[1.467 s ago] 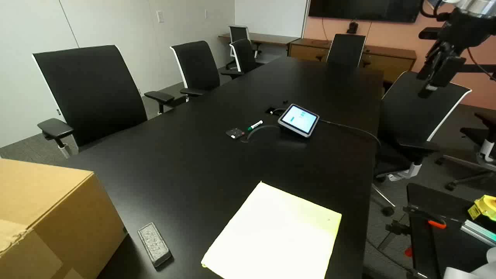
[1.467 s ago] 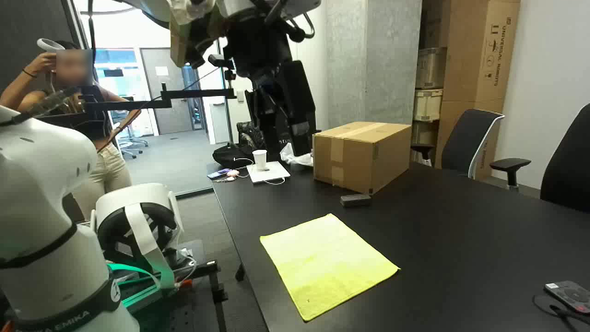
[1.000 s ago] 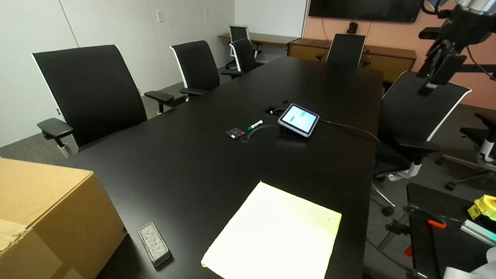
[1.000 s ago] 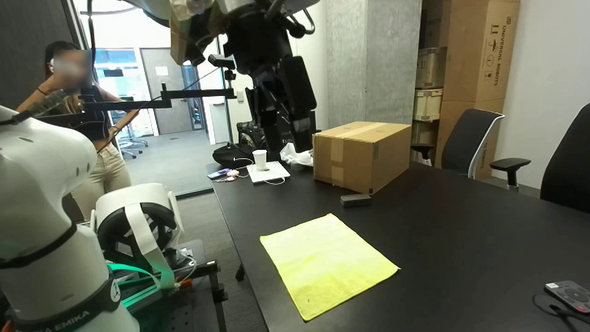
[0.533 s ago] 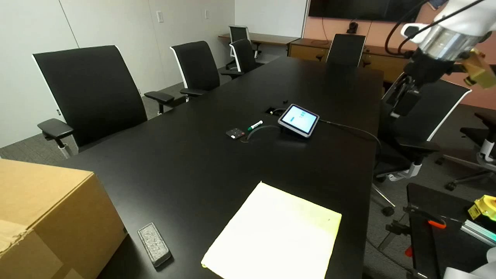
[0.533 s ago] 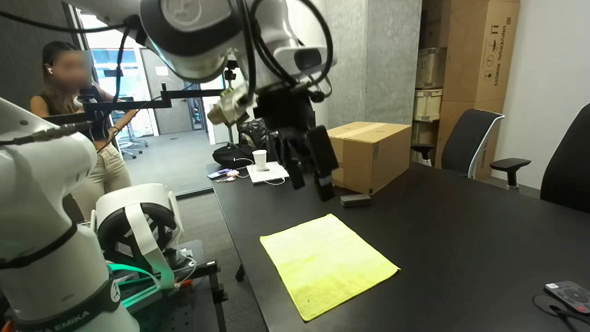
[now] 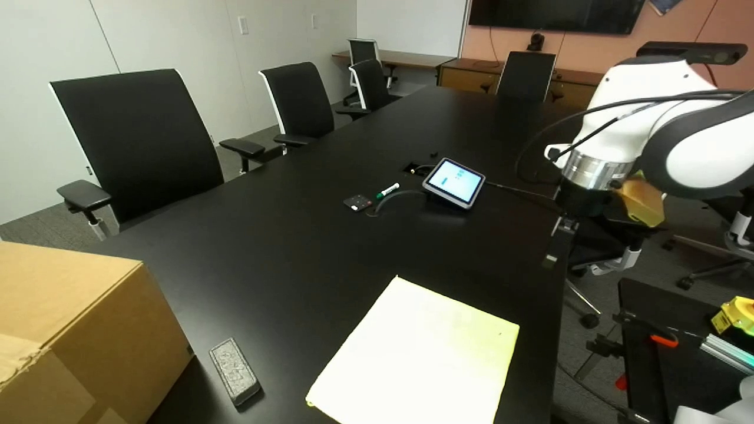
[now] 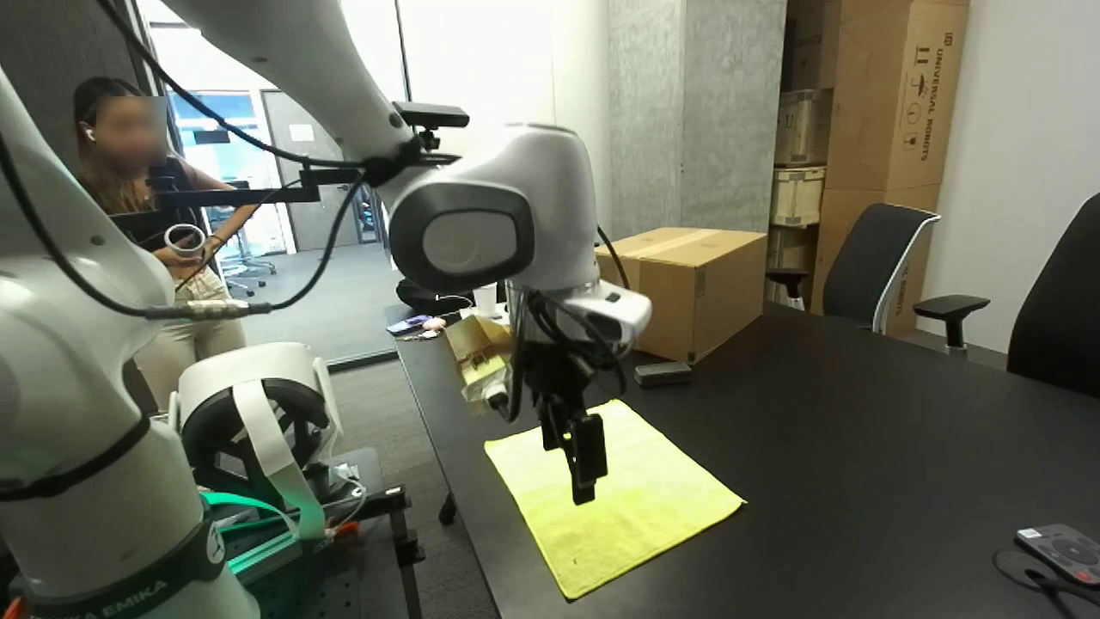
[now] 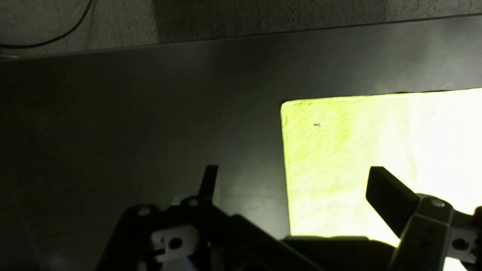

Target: Fold the yellow towel once from bottom to top

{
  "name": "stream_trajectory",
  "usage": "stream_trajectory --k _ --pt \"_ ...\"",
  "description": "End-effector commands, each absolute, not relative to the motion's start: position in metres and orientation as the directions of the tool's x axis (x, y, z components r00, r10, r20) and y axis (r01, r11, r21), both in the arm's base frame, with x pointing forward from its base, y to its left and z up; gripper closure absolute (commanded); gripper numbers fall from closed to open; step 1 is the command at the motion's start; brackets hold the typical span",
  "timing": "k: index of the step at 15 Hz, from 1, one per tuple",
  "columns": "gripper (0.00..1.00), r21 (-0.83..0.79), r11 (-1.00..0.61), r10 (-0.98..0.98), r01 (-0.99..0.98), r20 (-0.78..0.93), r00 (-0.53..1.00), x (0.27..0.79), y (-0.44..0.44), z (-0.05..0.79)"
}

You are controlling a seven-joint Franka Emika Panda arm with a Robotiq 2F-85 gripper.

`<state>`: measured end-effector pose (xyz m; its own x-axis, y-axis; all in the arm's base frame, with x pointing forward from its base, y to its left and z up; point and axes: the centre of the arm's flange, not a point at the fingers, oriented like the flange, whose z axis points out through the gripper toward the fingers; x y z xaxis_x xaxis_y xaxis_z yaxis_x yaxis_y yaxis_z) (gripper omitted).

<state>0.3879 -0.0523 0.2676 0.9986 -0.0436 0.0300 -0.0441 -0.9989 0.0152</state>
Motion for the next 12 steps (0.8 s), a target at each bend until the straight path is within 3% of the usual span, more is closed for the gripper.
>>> stream_trajectory --k 1,7,12 --pt "0.0 -0.077 -0.982 -0.169 -0.172 -0.049 0.984 0.419 -0.036 0.207" --pt "0.0 -0.216 -0.937 -0.264 -0.273 -0.072 0.962 0.431 -0.018 0.142" --pt "0.0 -0.209 -0.949 -0.238 -0.237 -0.021 0.971 0.437 -0.02 0.116"
